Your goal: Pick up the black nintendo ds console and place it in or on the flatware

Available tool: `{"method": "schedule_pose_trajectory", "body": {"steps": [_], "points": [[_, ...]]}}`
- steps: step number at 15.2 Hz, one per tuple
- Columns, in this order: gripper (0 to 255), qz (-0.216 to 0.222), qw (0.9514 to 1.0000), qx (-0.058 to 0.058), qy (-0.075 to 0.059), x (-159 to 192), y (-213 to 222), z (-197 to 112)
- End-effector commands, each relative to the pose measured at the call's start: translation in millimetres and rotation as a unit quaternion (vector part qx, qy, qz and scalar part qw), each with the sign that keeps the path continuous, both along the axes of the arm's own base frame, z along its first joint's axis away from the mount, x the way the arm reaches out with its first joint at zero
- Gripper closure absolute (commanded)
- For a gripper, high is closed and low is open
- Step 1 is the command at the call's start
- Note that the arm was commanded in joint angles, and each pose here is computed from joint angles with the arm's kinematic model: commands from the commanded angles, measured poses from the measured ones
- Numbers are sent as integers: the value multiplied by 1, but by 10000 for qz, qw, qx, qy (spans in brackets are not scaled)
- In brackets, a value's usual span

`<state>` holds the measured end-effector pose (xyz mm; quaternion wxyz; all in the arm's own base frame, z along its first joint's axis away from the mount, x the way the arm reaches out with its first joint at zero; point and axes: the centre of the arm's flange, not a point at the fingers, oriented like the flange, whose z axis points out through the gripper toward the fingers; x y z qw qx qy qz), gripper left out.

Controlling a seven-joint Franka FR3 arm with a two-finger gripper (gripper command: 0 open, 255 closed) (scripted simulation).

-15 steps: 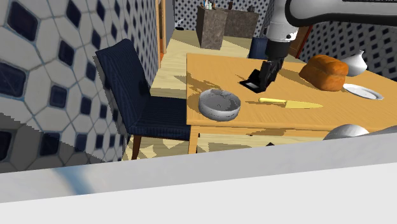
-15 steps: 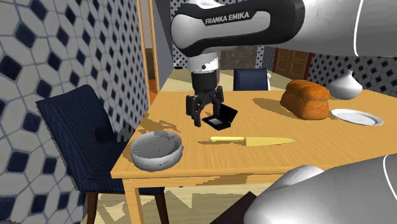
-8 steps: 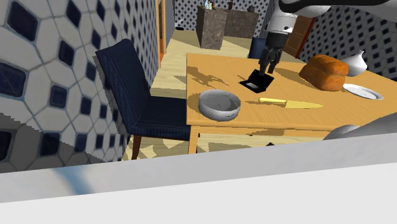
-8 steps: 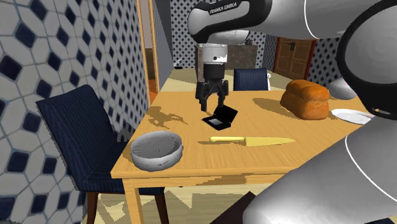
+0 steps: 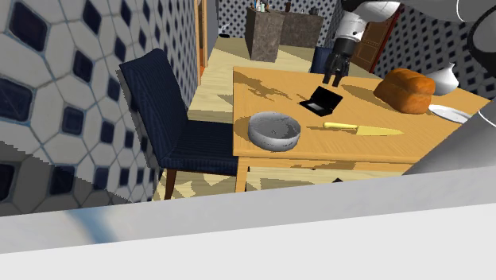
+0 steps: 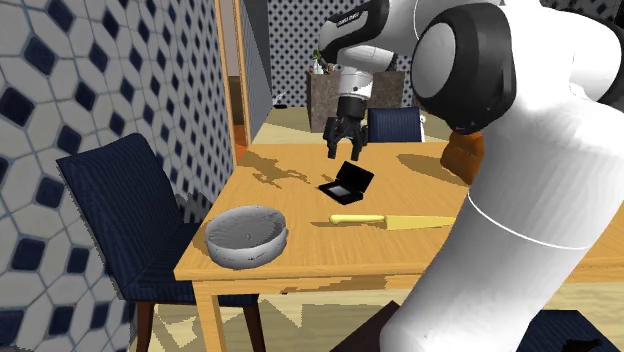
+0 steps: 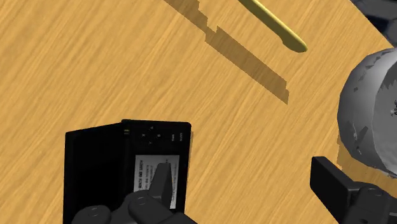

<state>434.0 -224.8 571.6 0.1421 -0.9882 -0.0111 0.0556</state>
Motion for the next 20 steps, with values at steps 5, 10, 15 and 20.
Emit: {"method": "schedule_pose_trajectory", "body": {"steps": [5, 10, 15, 20], "points": [[0, -235, 9972, 696, 120, 40, -86, -27], [0, -433, 9907, 1271, 224, 70, -157, -58], [0, -463, 9894, 1358, 239, 72, -157, -81], [0, -463, 9894, 1358, 240, 70, -146, -97]]}}
